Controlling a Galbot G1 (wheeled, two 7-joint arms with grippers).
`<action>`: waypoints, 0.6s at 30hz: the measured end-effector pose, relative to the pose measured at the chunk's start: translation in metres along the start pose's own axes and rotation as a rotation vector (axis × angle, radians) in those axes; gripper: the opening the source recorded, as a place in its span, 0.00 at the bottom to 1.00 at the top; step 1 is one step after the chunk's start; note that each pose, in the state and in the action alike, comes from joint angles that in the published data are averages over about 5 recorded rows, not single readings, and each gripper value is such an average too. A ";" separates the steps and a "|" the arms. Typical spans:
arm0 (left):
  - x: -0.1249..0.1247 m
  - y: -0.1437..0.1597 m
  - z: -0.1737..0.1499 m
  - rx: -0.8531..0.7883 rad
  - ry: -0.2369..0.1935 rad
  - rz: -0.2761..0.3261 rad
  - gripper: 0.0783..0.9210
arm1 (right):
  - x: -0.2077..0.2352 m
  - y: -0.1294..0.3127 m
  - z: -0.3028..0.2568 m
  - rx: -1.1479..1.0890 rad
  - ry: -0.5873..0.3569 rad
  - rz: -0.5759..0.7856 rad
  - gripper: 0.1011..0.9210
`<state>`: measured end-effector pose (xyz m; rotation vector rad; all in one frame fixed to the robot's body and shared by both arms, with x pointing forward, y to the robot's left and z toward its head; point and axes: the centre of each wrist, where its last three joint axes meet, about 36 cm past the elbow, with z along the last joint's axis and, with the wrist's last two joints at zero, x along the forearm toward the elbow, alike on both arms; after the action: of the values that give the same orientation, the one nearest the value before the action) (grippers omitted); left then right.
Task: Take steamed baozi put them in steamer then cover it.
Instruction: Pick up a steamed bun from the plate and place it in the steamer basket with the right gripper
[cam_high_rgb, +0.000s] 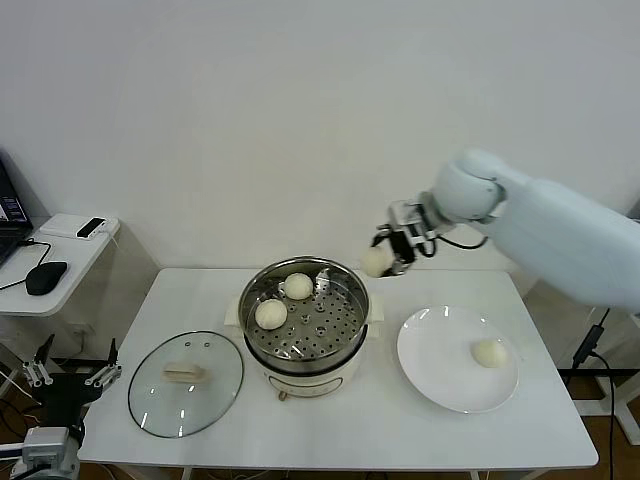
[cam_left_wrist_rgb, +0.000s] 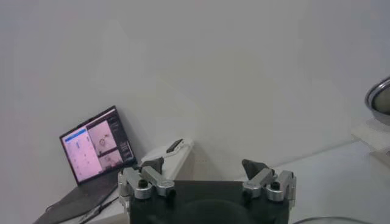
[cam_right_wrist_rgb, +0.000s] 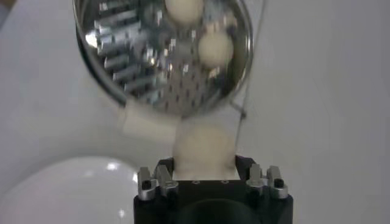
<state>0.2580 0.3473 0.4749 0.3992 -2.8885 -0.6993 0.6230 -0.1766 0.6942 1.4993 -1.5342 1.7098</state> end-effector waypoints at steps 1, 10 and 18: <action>0.001 0.000 0.000 0.001 0.000 -0.002 0.88 | -0.004 -0.002 -0.008 0.019 -0.010 -0.003 0.64; 0.006 0.003 -0.001 0.001 0.005 -0.014 0.88 | -0.056 -0.001 -0.071 0.218 -0.083 -0.050 0.64; 0.007 0.005 -0.002 0.004 0.005 -0.026 0.88 | -0.098 0.014 -0.102 0.415 -0.101 -0.109 0.64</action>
<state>0.2508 0.3492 0.4797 0.4384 -2.8858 -0.6953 0.6013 -0.0574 0.6200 1.8560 -1.1609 1.9982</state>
